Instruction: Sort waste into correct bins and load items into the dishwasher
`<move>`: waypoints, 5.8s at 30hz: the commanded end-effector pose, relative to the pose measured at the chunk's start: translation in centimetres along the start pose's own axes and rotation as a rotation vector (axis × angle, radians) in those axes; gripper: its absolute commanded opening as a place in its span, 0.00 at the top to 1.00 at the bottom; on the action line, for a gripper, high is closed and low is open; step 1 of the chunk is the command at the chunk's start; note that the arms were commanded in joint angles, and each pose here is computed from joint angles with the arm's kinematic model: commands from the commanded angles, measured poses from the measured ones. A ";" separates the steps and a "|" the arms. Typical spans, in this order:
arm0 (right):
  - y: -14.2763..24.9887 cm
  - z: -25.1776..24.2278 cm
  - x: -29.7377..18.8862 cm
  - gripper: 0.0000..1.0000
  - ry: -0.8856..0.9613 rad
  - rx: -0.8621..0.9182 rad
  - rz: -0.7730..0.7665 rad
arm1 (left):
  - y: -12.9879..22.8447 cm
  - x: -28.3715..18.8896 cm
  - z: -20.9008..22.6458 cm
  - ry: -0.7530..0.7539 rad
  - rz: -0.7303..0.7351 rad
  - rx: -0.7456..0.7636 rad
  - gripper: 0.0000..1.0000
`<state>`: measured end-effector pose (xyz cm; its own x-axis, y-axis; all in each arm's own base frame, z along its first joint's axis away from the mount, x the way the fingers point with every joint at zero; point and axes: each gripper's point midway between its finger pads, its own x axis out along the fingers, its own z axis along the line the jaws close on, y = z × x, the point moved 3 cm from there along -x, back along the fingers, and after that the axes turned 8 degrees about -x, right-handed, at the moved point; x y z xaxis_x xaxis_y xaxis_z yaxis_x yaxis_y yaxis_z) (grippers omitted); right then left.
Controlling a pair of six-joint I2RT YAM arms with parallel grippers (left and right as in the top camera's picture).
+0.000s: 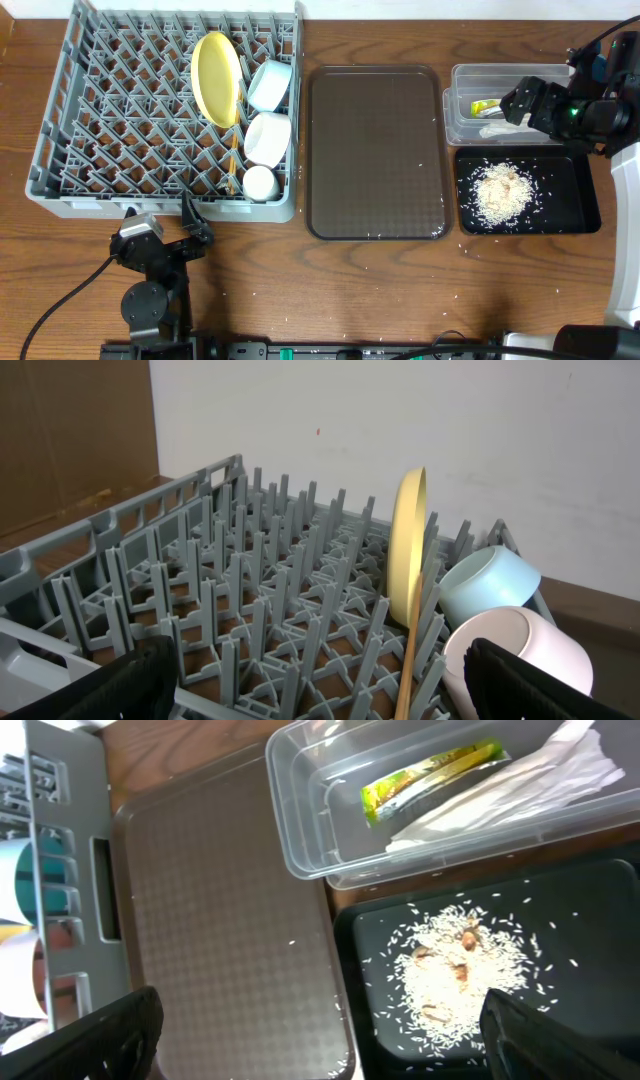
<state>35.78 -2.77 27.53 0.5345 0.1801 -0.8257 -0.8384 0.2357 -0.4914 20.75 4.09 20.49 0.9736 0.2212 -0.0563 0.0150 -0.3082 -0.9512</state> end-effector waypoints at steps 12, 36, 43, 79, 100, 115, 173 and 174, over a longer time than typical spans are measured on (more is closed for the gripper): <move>-1.3 2.6 -6.0 0.01 0.083 -0.308 -0.244 | -0.1 -0.1 0.0 0.003 -0.011 0.008 0.07; 12.1 2.1 -8.9 0.01 0.048 -0.465 -1.018 | -0.1 -0.1 0.0 0.003 -0.011 0.008 0.07; 14.9 0.9 -4.6 0.01 0.017 -0.458 -1.100 | -0.1 -0.1 0.0 0.003 -0.011 0.008 0.07; 18.4 -1.3 2.7 0.01 0.064 -0.463 -0.931 | -0.1 -0.1 0.0 0.003 -0.011 0.008 0.07; 18.4 -1.3 2.7 0.01 0.064 -0.463 -0.931 | -0.1 -0.1 0.0 0.003 -0.011 0.008 0.07; 18.4 -1.3 2.7 0.01 0.064 -0.463 -0.931 | -0.1 -0.1 0.0 0.003 -0.011 0.008 0.07; 18.4 -1.3 2.7 0.01 0.064 -0.463 -0.931 | -0.1 -0.1 0.0 0.003 -0.011 0.008 0.07; 18.4 -1.3 2.7 0.01 0.064 -0.463 -0.931 | -0.1 -0.1 0.0 0.003 -0.011 0.008 0.07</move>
<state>21.65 0.74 16.02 0.9958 0.0595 -0.0701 -0.0623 -0.1249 -0.9902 20.75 4.10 20.50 0.9736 0.2215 -0.0552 0.0162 -0.3081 -0.9512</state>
